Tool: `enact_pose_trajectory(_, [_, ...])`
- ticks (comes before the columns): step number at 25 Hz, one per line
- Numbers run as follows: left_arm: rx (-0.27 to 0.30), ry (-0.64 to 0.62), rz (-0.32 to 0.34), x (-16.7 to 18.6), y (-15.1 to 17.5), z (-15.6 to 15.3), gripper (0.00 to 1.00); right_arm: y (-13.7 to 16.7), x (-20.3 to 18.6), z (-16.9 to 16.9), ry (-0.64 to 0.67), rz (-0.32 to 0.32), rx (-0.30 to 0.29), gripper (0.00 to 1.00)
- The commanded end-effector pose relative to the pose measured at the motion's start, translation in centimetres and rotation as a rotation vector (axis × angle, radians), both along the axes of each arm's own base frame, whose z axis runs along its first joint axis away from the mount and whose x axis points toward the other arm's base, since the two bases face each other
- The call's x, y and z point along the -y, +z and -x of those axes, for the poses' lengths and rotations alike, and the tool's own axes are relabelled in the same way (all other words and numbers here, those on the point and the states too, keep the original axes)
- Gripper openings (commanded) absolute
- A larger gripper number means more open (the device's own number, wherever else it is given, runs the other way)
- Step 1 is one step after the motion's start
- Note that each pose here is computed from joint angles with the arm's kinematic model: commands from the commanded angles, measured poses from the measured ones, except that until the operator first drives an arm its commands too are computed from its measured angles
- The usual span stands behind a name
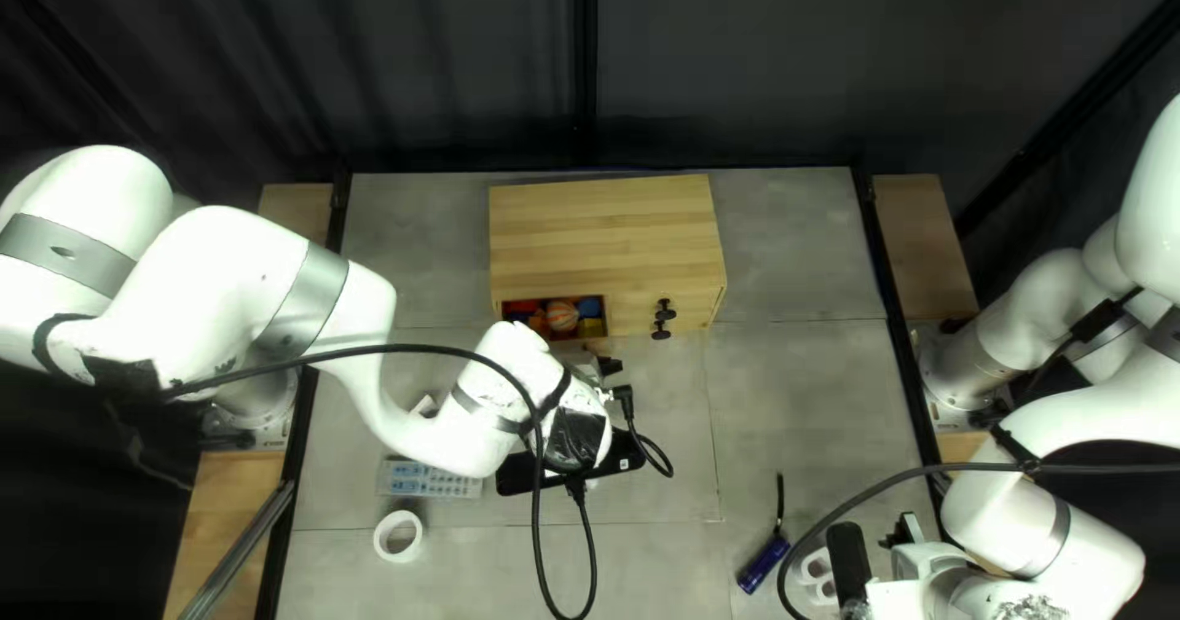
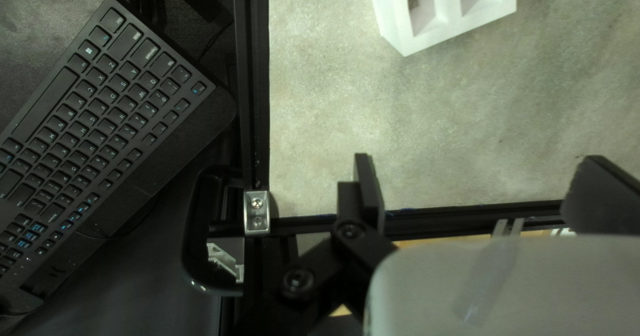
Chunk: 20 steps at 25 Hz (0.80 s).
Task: Open drawers and place objects into drawer and close
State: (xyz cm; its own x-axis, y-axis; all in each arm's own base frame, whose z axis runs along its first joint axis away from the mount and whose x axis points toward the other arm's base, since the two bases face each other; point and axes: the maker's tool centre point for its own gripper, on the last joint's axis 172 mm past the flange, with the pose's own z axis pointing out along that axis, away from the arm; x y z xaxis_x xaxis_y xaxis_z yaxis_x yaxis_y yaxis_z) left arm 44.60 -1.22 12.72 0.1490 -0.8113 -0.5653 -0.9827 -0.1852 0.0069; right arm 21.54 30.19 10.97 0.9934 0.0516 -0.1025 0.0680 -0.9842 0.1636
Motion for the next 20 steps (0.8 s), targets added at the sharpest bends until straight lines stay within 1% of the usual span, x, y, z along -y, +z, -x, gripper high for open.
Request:
enact_pose_trajectory(1, [0.000, 0.005, -0.003, -0.4, 0.2, 0.1, 1.00, 0.0, 0.0, 0.0, 0.000, 0.000, 0.000, 1.00])
enact_pose_trajectory(20, [-0.003, 0.025, -0.027, -2.8, 0.4, 0.5, 1.00, 0.0, 0.0, 0.0, 0.000, 0.000, 0.000, 1.00])
